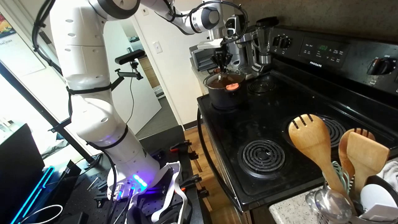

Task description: Uncover the pot and put the lid on the stovetop

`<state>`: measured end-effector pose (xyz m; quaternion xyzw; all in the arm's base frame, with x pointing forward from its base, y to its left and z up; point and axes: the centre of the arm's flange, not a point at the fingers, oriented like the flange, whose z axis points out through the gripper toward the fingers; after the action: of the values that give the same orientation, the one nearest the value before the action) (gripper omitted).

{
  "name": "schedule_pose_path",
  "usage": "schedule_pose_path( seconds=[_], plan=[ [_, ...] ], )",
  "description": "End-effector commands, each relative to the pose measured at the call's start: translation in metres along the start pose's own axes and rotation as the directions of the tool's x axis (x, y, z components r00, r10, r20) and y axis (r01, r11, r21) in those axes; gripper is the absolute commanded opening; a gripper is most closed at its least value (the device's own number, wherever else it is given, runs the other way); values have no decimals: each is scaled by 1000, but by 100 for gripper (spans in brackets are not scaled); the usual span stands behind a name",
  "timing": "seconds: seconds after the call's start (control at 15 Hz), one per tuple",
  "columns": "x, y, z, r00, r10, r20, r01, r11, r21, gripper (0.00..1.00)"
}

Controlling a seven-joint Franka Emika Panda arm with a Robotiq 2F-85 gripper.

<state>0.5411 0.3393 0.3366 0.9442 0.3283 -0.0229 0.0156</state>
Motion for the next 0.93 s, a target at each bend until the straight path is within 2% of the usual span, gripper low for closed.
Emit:
schedule_pose_path(
  seconds=[0.0, 0.87],
  plan=[
    [-14, -6, -26, 999, -13, -31, 14, 1000, 18, 4],
    [-23, -4, -55, 998, -7, -62, 8, 1000, 22, 4]
  ],
)
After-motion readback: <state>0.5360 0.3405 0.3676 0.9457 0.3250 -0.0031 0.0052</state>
